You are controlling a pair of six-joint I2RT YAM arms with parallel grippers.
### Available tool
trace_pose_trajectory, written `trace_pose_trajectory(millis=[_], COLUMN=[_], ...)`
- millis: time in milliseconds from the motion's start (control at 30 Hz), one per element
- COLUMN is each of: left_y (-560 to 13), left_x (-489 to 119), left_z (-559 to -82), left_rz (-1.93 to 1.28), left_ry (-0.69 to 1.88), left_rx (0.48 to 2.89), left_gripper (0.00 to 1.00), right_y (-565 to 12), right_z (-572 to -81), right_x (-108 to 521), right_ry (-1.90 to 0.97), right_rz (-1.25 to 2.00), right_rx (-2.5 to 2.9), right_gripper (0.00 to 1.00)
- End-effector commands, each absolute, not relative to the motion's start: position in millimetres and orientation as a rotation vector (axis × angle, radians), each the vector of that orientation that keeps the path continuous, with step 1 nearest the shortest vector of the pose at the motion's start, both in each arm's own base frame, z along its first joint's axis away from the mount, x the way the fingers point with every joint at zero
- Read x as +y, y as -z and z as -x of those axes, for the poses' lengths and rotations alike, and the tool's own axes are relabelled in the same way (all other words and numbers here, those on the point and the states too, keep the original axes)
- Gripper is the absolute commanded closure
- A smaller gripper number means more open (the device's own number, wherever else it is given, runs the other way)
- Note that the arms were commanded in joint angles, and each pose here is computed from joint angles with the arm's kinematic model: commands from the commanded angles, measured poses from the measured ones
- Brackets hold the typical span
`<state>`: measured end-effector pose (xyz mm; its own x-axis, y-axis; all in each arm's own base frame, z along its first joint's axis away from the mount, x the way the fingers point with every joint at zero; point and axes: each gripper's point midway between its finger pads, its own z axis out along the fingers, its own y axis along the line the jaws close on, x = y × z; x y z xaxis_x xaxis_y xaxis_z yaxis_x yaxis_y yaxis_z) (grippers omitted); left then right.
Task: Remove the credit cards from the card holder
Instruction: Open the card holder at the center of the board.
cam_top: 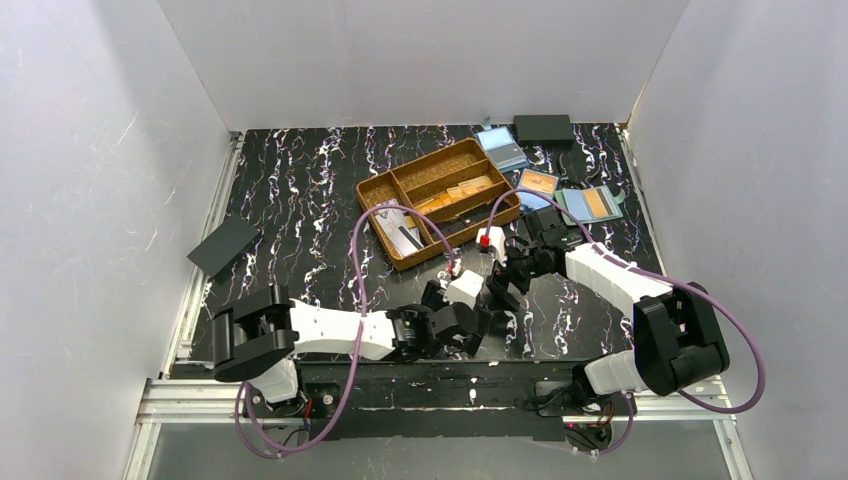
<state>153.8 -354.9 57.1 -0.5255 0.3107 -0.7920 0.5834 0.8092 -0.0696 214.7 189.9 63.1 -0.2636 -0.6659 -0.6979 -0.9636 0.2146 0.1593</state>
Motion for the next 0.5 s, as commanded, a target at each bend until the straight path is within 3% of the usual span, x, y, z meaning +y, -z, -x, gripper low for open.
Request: trace_pose_trajectory(millis=[0,467], left_y=[-63,-49], left_x=[-337,-354], left_z=[-168,-165], left_rz=[-0.560,-0.599], left_ry=[0.156,0.095], left_rx=[2.189,2.216], left_gripper=[0.02,0.02], right_y=[-76,-73], right_z=[-228,-233], right_x=[192,188], right_ry=[-0.796,-0.776], right_rz=[1.463,1.430], right_rx=[2.002,2.040], right_gripper=[0.02,0.02])
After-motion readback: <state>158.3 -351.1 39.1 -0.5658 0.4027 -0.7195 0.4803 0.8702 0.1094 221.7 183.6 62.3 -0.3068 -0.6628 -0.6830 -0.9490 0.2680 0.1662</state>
